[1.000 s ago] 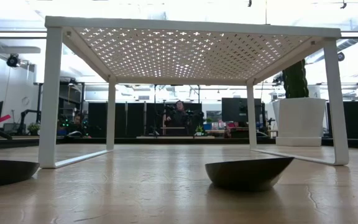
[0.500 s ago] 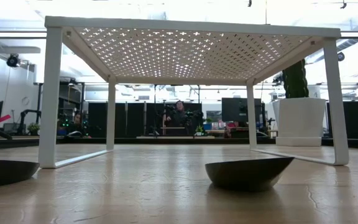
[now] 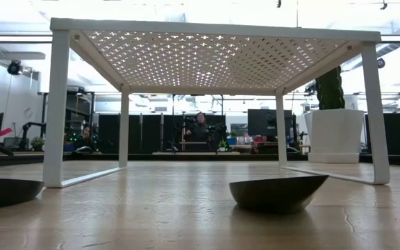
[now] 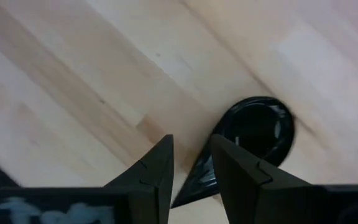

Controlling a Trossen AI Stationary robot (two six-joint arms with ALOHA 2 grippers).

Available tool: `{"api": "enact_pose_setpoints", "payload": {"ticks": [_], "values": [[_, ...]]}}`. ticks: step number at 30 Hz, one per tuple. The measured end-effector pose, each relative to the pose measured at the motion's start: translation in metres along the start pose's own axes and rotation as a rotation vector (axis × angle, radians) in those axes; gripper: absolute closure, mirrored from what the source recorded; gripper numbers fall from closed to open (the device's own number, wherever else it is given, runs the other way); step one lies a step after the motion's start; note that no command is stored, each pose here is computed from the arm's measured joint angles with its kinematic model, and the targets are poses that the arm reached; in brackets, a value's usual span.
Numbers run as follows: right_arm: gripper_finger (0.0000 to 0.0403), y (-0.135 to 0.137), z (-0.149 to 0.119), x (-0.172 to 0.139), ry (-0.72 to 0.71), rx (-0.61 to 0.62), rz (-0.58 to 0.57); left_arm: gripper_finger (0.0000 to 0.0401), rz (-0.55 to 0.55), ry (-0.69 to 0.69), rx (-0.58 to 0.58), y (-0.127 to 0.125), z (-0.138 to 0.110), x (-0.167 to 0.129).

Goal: Pick & Place Mini shaped plates
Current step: Put the drop-shaped plate on the shelf

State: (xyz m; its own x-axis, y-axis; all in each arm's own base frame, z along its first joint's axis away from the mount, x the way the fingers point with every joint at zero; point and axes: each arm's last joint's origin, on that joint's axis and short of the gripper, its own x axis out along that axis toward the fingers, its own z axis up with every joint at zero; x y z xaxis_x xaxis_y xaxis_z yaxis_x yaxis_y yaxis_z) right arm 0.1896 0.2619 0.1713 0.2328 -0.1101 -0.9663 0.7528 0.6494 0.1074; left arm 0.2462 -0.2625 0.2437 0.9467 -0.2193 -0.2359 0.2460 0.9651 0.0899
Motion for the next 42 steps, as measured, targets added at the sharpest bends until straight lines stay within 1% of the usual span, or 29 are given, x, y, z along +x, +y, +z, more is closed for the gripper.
{"api": "enact_pose_setpoints", "payload": {"ticks": [10, 17, 23, 30, 37, 42], "values": [[0.03, -0.006, -0.001, 0.008, -0.001, 0.005, -0.02, 0.0199, 0.0, 0.0, 0.0, 0.0, 0.0, 0.0], [0.03, -0.007, -0.002, 0.013, 0.013, 0.012, 0.002, 0.0199, 0.0, 0.0, 0.001, 0.0, 0.0, 0.0], [0.03, -0.011, -0.003, 0.018, 0.019, 0.022, -0.018, 0.0199, 0.0, 0.0, -0.002, 0.0, 0.0, 0.0], [0.0301, -0.012, -0.004, 0.024, 0.028, 0.026, 0.012, 0.0199, 0.0, 0.0, -0.005, 0.0, 0.0, 0.0], [0.0301, -0.013, -0.004, 0.024, 0.027, 0.022, 0.011, 0.0199, 0.0, 0.0, -0.004, 0.0, 0.0, 0.0], [0.0313, -0.013, -0.004, 0.024, 0.026, 0.02, 0.008, 0.0199, 0.0, 0.0, -0.004, 0.0, 0.0, 0.0]]}}
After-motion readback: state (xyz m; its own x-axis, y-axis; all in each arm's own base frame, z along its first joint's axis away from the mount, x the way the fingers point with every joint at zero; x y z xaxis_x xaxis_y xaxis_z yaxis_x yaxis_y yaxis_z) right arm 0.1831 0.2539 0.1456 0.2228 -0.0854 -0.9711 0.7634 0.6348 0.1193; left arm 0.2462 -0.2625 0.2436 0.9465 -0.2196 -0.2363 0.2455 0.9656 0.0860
